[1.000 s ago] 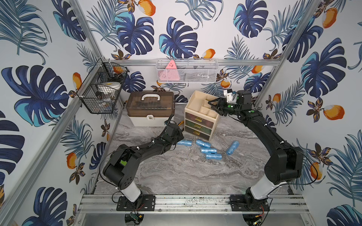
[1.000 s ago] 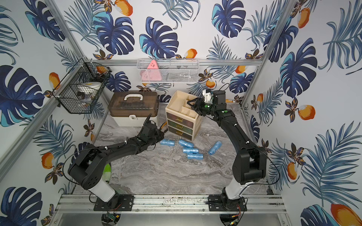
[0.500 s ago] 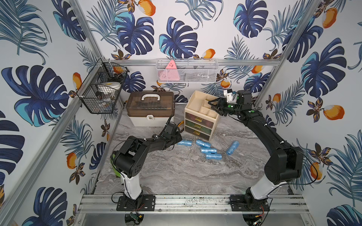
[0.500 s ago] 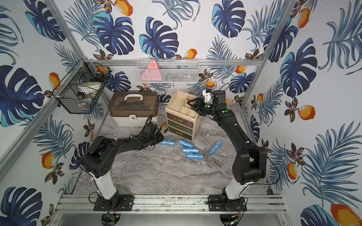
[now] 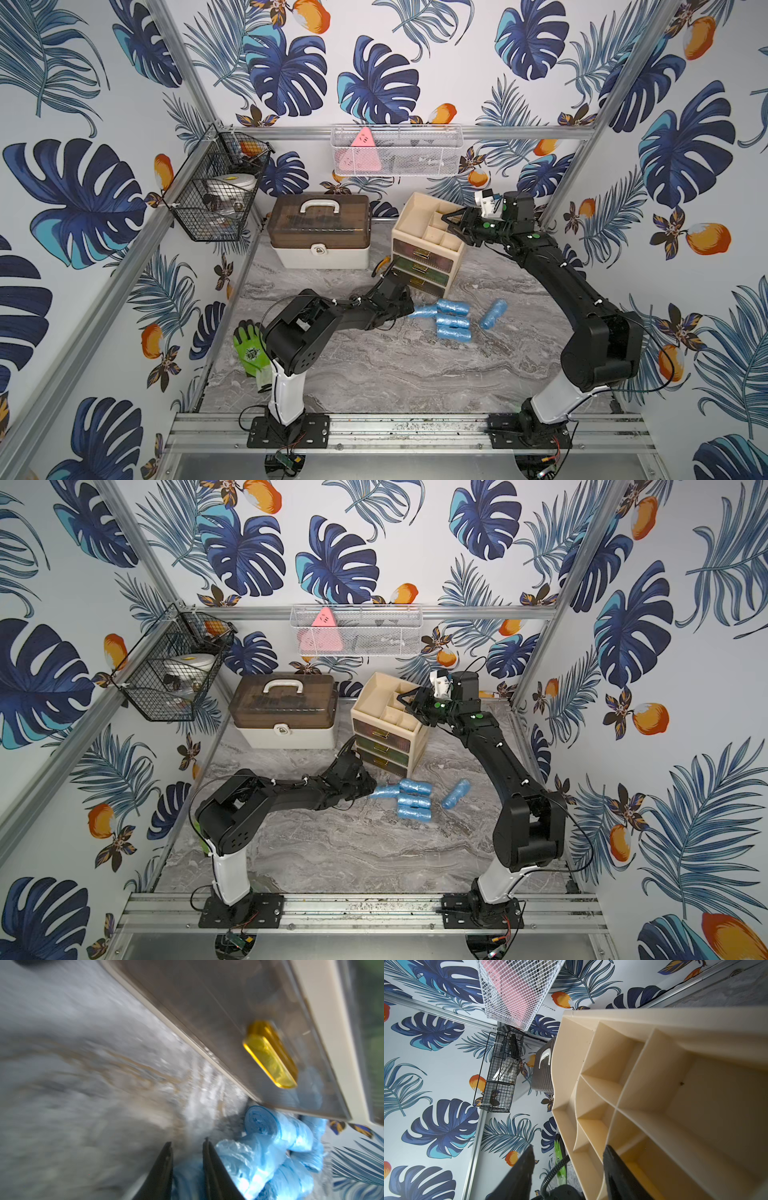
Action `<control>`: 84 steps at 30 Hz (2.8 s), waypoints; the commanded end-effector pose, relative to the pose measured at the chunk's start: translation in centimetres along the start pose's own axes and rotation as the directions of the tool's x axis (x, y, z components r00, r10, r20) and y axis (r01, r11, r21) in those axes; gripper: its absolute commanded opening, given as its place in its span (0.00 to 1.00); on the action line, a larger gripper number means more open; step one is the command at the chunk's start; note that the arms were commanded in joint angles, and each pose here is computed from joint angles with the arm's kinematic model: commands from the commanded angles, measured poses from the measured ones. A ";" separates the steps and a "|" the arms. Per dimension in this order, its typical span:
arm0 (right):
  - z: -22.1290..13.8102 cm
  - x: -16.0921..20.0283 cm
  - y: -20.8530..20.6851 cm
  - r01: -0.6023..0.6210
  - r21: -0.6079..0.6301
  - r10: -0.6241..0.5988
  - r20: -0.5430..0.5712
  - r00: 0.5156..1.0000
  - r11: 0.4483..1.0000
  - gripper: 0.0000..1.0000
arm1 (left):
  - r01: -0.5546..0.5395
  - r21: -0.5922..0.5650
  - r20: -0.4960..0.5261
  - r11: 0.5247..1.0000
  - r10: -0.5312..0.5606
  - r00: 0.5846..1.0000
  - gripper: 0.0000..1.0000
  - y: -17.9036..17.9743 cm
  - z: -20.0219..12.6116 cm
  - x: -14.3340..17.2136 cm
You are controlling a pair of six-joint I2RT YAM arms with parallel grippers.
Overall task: Sort the rolls of trash bags by color and place them into the drawer
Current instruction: Move the roll of trash bags to the center of the board, then open the drawer in the storage box.
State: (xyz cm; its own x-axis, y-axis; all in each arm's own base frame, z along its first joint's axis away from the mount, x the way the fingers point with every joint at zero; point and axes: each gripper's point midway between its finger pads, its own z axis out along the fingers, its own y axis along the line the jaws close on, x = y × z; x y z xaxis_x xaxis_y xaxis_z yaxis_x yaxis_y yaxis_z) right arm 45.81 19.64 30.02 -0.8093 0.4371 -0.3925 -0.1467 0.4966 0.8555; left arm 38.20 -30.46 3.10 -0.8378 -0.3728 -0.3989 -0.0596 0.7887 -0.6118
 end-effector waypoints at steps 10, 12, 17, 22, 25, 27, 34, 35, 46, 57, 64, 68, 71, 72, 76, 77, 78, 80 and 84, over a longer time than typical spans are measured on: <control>-0.3 2.1 -3.9 -0.153 0.143 0.163 -0.063 0.985 0.978 0.56 | 0.237 0.194 0.174 0.952 -0.271 0.947 0.33 -2.3 -3.1 -3.4; -0.2 2.0 -3.7 -0.154 0.137 0.164 -0.063 0.984 0.978 0.56 | 0.278 0.256 0.183 0.926 -0.329 0.927 0.34 -2.9 -3.0 -4.1; -0.1 2.0 -3.7 -0.165 0.126 0.174 -0.066 0.983 0.978 0.56 | 0.361 0.359 0.164 0.861 -0.439 0.883 0.34 -3.5 -1.4 -5.2; -0.5 2.0 -3.3 -0.153 0.127 0.162 -0.062 0.985 0.980 0.56 | 0.369 0.415 0.194 0.832 -0.477 0.857 0.34 -3.7 -1.2 -6.2; -0.7 1.9 -3.1 -0.157 0.119 0.165 -0.061 0.984 0.980 0.56 | 0.362 0.438 0.219 0.823 -0.488 0.845 0.34 -3.9 -1.5 -6.9; -0.6 1.8 -3.0 -0.160 0.115 0.167 -0.060 0.984 0.980 0.56 | 0.359 0.460 0.230 0.812 -0.499 0.836 0.34 -4.0 -1.6 -7.4; -0.6 1.6 -2.7 -0.164 0.104 0.171 -0.060 0.984 0.981 0.56 | 0.393 0.488 0.230 0.779 -0.549 0.804 0.31 -3.3 -0.6 -7.7; -0.7 1.6 -2.7 -0.164 0.105 0.171 -0.059 0.983 0.981 0.56 | 0.398 0.492 0.230 0.774 -0.557 0.798 0.31 -3.1 -0.5 -7.7; -0.6 1.7 -2.6 -0.168 0.101 0.175 -0.063 0.983 0.981 0.56 | 0.399 0.532 0.231 0.746 -0.582 0.779 0.31 -2.8 -0.1 -8.0; -0.4 1.6 -2.9 -0.175 0.104 0.182 -0.067 0.981 0.979 0.56 | 0.401 0.572 0.208 0.716 -0.599 0.773 0.31 -3.0 1.0 -8.3; -0.3 1.6 -2.8 -0.180 0.100 0.187 -0.067 0.980 0.979 0.56 | 0.402 0.577 0.205 0.711 -0.602 0.771 0.32 -2.9 1.2 -8.2; -0.1 1.8 -3.2 -0.189 0.102 0.197 -0.072 0.978 0.977 0.56 | 0.395 0.585 0.212 0.708 -0.604 0.768 0.32 -3.0 1.2 -8.4; -0.1 1.8 -3.3 -0.192 0.104 0.199 -0.070 0.977 0.976 0.56 | 0.382 0.598 0.217 0.705 -0.601 0.770 0.32 -3.3 1.0 -8.7; -0.1 1.8 -3.3 -0.192 0.104 0.200 -0.069 0.977 0.976 0.56 | 0.377 0.604 0.218 0.702 -0.600 0.769 0.31 -3.5 0.9 -8.8; -0.1 1.8 -3.2 -0.190 0.103 0.198 -0.073 0.978 0.976 0.56 | 0.360 0.621 0.216 0.696 -0.594 0.775 0.29 -4.1 0.8 -9.0; -0.2 1.8 -3.1 -0.189 0.103 0.197 -0.071 0.978 0.977 0.56 | 0.358 0.625 0.216 0.694 -0.595 0.774 0.28 -4.1 0.8 -9.1; -0.1 1.8 -3.2 -0.189 0.103 0.197 -0.073 0.978 0.976 0.56 | 0.351 0.632 0.219 0.691 -0.594 0.774 0.28 -4.3 0.6 -9.2; -0.1 1.8 -3.2 -0.190 0.104 0.198 -0.074 0.977 0.976 0.56 | 0.343 0.637 0.223 0.690 -0.591 0.775 0.28 -4.4 0.5 -9.3; -0.1 1.8 -3.2 -0.192 0.102 0.200 -0.074 0.977 0.976 0.56 | 0.333 0.640 0.220 0.692 -0.581 0.784 0.28 -4.7 0.5 -9.3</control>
State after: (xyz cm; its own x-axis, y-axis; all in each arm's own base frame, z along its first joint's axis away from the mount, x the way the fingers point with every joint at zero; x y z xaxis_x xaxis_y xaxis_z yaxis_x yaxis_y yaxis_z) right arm 45.37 19.46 29.93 -0.8437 0.4404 -0.3069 -0.0890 0.4490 0.8891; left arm 46.32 -30.71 7.56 -0.4995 -0.8614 -0.0918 -0.0432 0.1306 -0.9905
